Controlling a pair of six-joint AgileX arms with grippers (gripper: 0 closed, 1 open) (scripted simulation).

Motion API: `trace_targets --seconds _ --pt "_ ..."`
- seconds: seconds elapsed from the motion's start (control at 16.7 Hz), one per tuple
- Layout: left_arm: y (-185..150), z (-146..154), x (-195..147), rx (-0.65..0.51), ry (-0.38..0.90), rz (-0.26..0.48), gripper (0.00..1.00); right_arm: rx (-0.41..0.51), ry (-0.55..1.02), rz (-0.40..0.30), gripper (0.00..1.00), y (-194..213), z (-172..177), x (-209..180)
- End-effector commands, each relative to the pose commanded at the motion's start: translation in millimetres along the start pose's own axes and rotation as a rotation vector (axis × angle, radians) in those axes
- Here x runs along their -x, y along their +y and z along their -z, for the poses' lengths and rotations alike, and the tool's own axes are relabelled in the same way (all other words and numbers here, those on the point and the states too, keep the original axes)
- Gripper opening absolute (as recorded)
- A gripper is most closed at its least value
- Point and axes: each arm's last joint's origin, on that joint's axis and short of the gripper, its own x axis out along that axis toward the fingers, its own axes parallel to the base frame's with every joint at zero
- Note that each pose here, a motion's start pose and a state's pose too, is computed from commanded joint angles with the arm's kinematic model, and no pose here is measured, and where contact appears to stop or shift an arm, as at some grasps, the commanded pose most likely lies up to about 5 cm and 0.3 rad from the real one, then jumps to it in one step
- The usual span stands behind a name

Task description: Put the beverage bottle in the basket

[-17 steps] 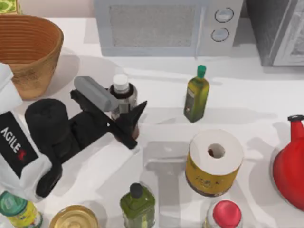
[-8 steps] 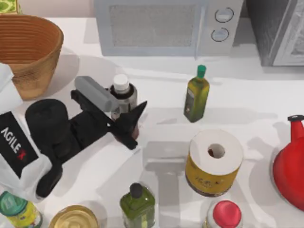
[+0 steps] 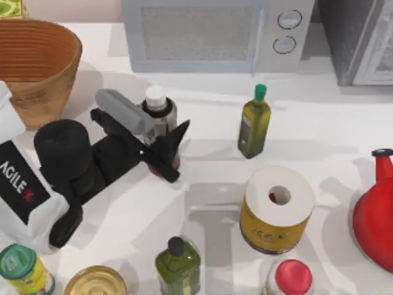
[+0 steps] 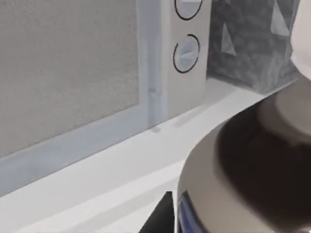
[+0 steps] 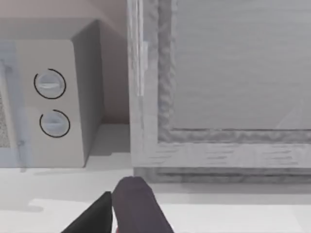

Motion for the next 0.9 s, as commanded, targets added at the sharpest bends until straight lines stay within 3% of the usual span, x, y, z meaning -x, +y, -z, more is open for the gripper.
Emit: trace_targets --seconds 0.18,0.42,0.66,0.9 --pt "15 -36 -19 0.014 -0.052 -0.101 0.00 0.000 0.000 0.000 1.00 0 0 0" --pt "56 -113 -25 0.042 -0.096 -0.312 0.00 0.000 0.000 0.000 1.00 0 0 0" --pt "109 -186 19 0.063 -0.058 -0.555 0.00 0.000 0.000 0.000 1.00 0 0 0" --pt "141 -226 80 0.069 -0.010 -0.726 0.00 0.000 0.000 0.000 1.00 0 0 0"
